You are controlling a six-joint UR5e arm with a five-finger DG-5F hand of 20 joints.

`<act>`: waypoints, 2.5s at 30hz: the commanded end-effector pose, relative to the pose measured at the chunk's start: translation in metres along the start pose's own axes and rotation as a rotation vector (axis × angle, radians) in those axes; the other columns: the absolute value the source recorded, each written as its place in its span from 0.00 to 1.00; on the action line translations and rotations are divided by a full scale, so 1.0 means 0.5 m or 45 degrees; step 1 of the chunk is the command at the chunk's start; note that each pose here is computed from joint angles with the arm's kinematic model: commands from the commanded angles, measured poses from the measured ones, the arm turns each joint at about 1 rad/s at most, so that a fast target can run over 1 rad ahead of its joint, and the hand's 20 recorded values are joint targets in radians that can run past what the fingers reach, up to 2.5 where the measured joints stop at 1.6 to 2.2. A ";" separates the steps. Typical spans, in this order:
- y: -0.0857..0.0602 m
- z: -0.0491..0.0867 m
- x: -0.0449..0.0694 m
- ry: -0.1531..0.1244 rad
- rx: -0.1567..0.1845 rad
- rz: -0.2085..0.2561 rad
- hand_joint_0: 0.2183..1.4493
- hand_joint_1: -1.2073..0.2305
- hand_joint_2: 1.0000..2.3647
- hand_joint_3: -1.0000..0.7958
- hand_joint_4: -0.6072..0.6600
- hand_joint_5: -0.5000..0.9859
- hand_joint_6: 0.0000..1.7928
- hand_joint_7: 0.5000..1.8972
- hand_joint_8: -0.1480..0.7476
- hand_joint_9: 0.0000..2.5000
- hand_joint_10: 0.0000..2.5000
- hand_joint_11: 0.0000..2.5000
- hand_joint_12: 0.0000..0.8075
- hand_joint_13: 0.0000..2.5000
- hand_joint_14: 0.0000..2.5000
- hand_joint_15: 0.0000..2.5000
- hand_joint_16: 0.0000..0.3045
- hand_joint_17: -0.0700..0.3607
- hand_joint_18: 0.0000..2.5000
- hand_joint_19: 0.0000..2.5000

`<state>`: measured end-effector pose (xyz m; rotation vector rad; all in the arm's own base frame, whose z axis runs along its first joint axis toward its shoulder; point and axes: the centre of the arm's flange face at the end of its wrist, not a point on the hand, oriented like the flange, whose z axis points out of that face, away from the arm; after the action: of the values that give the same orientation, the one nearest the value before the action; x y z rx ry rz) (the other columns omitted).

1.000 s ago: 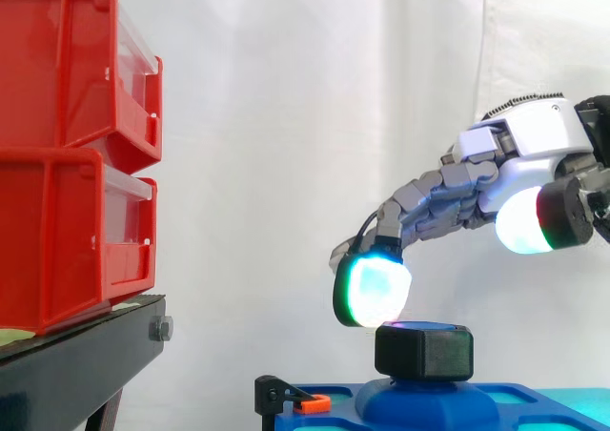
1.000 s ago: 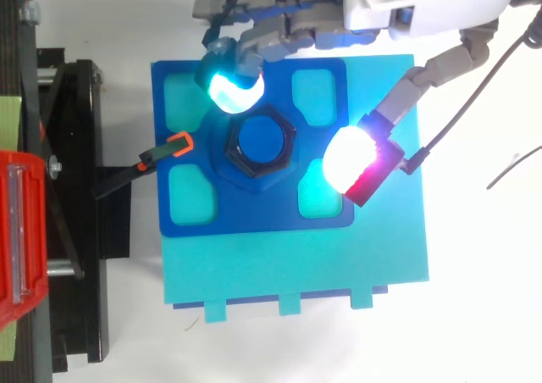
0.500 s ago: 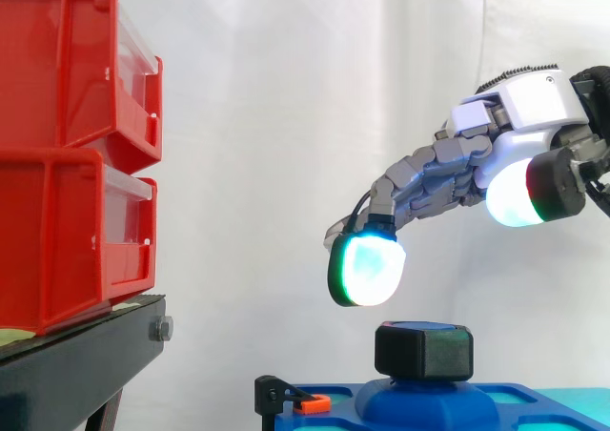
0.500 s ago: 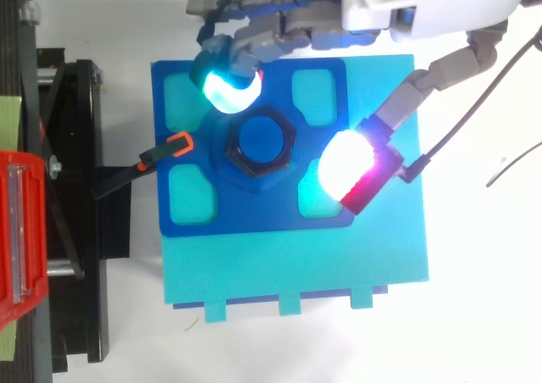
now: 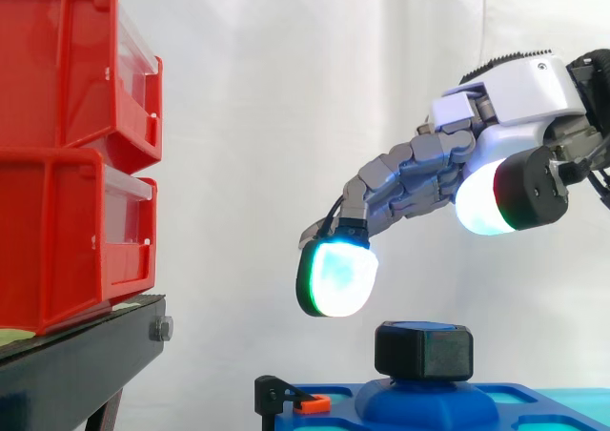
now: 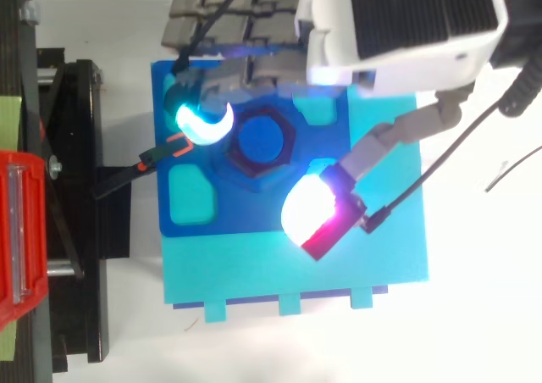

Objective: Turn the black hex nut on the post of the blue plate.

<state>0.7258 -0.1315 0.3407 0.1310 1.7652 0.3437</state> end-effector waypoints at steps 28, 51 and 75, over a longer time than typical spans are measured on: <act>0.090 0.028 0.067 0.070 0.043 0.003 0.16 0.58 0.00 0.28 0.65 0.20 0.28 0.20 0.44 0.09 0.00 0.00 0.48 0.03 0.00 0.04 0.19 0.47 0.00 0.12; 0.045 0.011 0.055 0.074 0.017 -0.032 0.16 0.58 0.00 0.28 0.65 0.20 0.28 0.20 0.44 0.09 0.00 0.00 0.47 0.03 0.00 0.03 0.19 0.46 0.00 0.12; 0.000 -0.007 0.048 0.084 0.002 -0.025 0.17 0.57 0.00 0.28 0.65 0.20 0.28 0.20 0.44 0.09 0.00 0.00 0.47 0.03 0.00 0.03 0.19 0.46 0.00 0.12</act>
<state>0.7174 -0.1238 0.3198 0.1035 1.8292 0.3370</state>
